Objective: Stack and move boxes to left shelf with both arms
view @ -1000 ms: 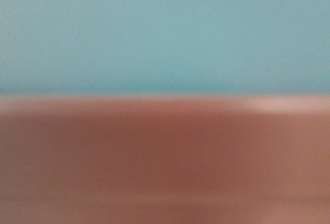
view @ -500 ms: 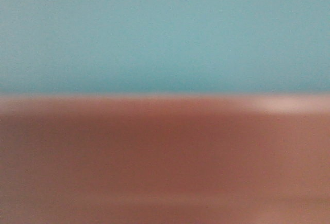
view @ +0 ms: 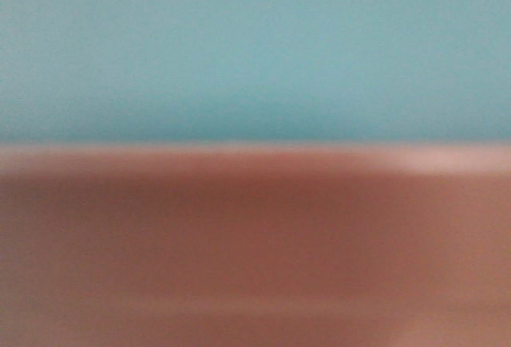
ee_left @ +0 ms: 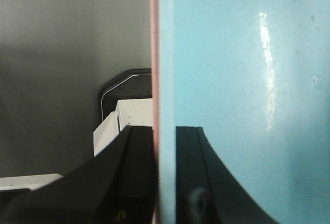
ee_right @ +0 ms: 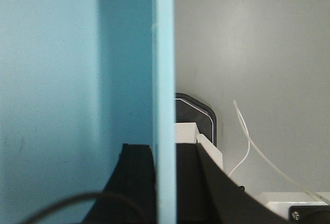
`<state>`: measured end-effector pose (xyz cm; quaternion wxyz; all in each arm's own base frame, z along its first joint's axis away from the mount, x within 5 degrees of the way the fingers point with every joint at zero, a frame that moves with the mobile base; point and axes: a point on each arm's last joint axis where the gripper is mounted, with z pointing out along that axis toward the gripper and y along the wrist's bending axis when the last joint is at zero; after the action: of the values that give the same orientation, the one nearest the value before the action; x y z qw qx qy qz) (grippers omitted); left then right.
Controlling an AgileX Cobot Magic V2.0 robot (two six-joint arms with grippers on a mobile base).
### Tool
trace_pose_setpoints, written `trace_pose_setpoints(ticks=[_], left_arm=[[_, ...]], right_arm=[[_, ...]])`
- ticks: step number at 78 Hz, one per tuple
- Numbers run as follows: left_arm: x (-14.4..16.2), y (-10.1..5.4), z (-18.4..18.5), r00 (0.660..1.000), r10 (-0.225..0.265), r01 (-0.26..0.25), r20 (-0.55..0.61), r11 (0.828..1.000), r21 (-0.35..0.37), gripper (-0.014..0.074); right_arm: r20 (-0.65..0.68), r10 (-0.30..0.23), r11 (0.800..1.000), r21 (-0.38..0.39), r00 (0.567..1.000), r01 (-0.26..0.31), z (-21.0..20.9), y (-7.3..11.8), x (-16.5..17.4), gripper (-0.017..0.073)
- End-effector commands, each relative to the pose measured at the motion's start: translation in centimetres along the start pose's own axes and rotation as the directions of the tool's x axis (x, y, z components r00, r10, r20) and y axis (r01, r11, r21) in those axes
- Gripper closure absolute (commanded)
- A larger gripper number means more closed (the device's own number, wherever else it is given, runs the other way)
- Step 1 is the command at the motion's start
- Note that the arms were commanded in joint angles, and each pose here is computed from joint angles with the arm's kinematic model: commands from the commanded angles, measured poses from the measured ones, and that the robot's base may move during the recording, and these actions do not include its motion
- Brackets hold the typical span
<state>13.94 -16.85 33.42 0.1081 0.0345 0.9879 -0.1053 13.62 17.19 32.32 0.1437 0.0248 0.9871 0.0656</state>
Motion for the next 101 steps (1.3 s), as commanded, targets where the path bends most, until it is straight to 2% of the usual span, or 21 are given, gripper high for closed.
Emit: trace_pose_setpoints(ticks=[1, 101], left_arm=[[0.49, 0.34, -1.76, 1.0, 0.009, -0.009, 0.004, 1.0, 0.011, 0.0596], [0.49, 0.34, -1.76, 1.0, 0.009, -0.009, 0.004, 1.0, 0.011, 0.0596]], right_arm=[[0.055, -0.005, 1.0, 0.007, 0.998, 0.005, -1.51, -0.66, -0.42, 0.0506], [0.055, -0.005, 1.0, 0.007, 0.998, 0.005, -1.51, -0.66, -0.42, 0.0506]])
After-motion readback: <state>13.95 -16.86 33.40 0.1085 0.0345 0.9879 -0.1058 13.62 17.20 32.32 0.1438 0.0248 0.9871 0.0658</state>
